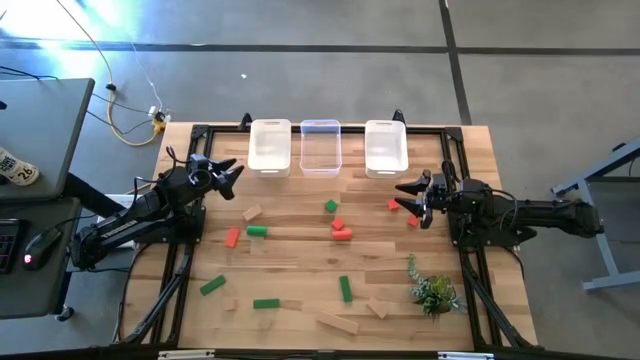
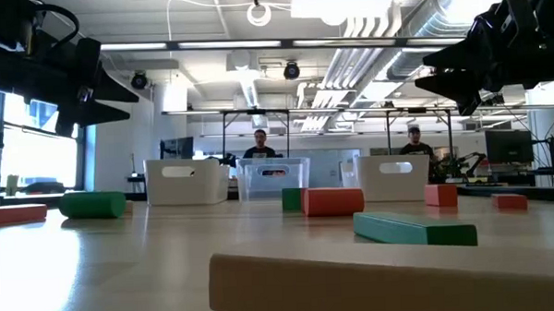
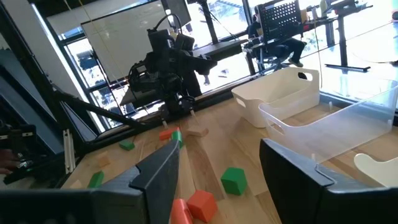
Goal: Sort & place blocks by color
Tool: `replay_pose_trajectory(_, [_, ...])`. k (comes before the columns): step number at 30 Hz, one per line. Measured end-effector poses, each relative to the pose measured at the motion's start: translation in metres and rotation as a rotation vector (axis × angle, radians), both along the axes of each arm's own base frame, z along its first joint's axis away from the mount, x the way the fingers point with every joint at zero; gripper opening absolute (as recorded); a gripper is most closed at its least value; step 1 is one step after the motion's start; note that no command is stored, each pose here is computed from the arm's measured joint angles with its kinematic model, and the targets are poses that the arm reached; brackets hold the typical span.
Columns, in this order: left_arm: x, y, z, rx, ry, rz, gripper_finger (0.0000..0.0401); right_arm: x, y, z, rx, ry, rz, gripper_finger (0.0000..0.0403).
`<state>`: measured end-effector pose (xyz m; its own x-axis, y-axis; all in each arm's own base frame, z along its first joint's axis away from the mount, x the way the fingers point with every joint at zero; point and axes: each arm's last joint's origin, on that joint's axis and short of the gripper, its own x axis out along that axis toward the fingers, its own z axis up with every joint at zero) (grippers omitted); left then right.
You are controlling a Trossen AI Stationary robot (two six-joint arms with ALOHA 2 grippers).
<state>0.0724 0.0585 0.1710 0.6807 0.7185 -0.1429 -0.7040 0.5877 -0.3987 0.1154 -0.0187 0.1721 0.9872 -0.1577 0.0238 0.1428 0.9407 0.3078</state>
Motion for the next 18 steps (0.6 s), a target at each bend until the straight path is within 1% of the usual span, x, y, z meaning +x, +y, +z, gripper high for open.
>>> replay_pose_trajectory(18, [0.0002,0.0001,0.0012,0.008,-0.010,0.000,0.0227,0.0000,0.0000,0.0000,0.000,0.000,0.000,0.0210])
